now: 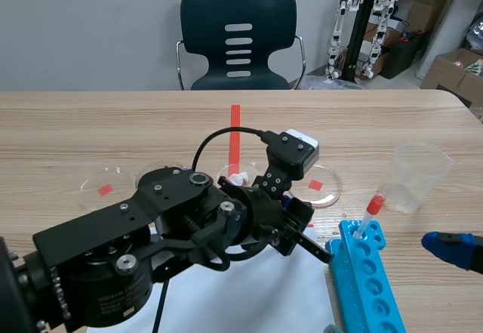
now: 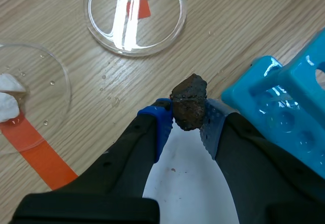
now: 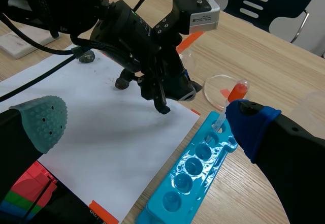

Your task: Put the right mineral back

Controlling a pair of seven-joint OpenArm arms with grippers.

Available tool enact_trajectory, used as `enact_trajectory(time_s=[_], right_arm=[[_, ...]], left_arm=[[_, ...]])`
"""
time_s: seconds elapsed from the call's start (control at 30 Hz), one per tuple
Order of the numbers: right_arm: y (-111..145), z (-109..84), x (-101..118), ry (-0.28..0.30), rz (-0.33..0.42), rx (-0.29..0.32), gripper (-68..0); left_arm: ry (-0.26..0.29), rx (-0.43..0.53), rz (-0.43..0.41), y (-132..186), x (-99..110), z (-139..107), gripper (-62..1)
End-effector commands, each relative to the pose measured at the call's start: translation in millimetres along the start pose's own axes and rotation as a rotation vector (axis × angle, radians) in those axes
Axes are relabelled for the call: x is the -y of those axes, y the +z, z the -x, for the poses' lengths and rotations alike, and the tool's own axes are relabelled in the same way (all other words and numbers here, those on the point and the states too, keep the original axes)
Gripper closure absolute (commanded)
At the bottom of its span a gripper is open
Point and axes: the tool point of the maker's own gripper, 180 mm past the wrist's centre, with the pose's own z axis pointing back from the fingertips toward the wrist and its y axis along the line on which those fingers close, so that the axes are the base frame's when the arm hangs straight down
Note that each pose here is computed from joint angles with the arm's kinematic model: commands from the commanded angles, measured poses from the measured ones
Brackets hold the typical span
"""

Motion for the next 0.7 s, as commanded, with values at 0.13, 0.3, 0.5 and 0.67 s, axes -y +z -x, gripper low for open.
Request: enact_trajectory(time_s=[0.13, 0.3, 0.5, 0.67], right_arm=[[-1, -7.9, 3, 0.004, 0.009, 0.03, -67.9], [-1, -7.8, 3, 0.004, 0.009, 0.029, -67.9], [-1, -7.8, 3, 0.004, 0.009, 0.029, -67.9], [-1, -7.8, 3, 0.004, 0.009, 0.029, -67.9]], left_arm=[[0.0, 0.018, 0.004, -6, 2, -8, -5.7], [0.003, -0.01, -0.006, -8, -2, 2, -5.7], [0.006, -0.039, -0.011, -9, -4, 10, -5.7], [0.009, -0.069, -0.017, -9, -7, 19, -5.7]])
